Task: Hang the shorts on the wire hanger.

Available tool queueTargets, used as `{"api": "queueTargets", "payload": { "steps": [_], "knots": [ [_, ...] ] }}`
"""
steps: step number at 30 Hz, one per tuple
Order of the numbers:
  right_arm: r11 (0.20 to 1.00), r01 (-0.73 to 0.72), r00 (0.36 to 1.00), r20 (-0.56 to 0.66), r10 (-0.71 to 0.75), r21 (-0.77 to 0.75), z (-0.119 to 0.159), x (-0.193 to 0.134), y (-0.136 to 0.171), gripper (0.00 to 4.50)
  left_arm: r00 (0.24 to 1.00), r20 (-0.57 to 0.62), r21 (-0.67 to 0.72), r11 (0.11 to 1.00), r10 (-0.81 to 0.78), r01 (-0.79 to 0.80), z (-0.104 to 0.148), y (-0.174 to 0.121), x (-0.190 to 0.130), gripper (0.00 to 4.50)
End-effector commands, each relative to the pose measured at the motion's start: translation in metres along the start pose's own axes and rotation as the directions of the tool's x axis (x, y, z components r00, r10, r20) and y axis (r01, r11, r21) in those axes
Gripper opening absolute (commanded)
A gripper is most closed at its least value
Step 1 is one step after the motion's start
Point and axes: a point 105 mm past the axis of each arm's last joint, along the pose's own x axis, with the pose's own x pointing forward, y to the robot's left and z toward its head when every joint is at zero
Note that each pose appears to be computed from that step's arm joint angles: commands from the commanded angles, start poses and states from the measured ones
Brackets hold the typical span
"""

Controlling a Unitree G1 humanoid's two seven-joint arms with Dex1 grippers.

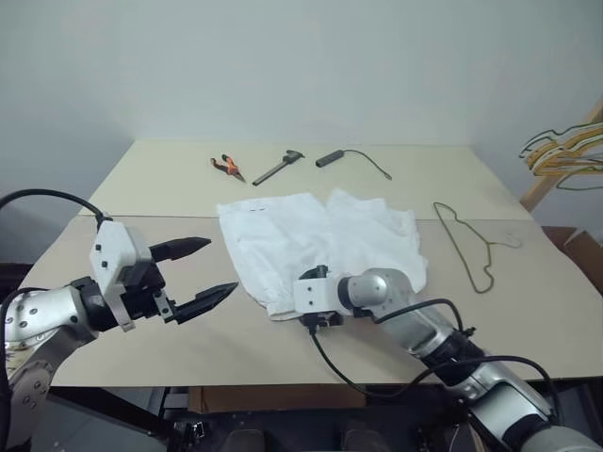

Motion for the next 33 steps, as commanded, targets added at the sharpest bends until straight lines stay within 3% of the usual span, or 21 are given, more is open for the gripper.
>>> {"api": "queueTargets", "payload": {
  "steps": [1,10,11,15,19,22,26,31,32,33],
  "knots": [
    [0.998,0.058,0.996,-0.070,-0.059,-0.017,-0.011,0.005,-0.008,3.54,1.000,0.016,0.053,0.999,0.004,-0.005,0.009,0.001,-0.002,4.50],
    [0.991,0.122,0.992,-0.004,-0.123,-0.045,-0.026,-0.010,-0.016,0.42,1.000,0.016,0.050,0.999,-0.003,0.002,0.006,0.000,0.000,4.50],
    [0.992,0.095,0.995,0.048,-0.092,-0.084,-0.027,-0.020,-0.014,0.13,1.000,0.018,0.050,0.999,-0.007,0.006,0.006,-0.001,0.000,4.50],
    [0.976,-0.029,0.985,0.161,0.066,-0.218,-0.035,-0.070,0.001,0.13,1.000,0.019,0.050,0.999,-0.015,0.014,0.006,-0.002,0.002,4.50],
    [0.923,-0.187,0.981,-0.009,0.195,-0.336,-0.078,-0.124,0.008,0.13,0.999,0.024,0.049,0.998,-0.037,0.036,0.006,-0.001,0.006,4.50],
    [0.941,-0.137,0.990,-0.072,0.121,-0.309,-0.098,-0.133,-0.003,0.84,0.998,0.032,0.048,0.997,-0.056,0.055,0.006,-0.001,0.011,4.50],
    [0.936,-0.188,0.977,-0.155,0.147,-0.297,-0.111,-0.141,0.009,2.24,0.997,0.036,0.049,0.996,-0.071,0.069,0.007,-0.001,0.015,4.50],
    [0.966,-0.185,0.968,-0.202,0.148,-0.178,-0.102,-0.163,0.028,4.04,0.996,0.026,0.054,0.995,-0.081,0.079,0.005,-0.002,0.014,4.50],
    [0.977,-0.164,0.972,-0.190,0.137,-0.137,-0.092,-0.167,0.032,4.33,0.996,0.023,0.054,0.995,-0.082,0.080,0.005,-0.002,0.013,4.50],
    [0.988,-0.136,0.976,-0.183,0.119,-0.080,-0.082,-0.167,0.036,4.33,0.996,0.020,0.055,0.995,-0.082,0.081,0.004,-0.002,0.013,4.50]
  ]
}}
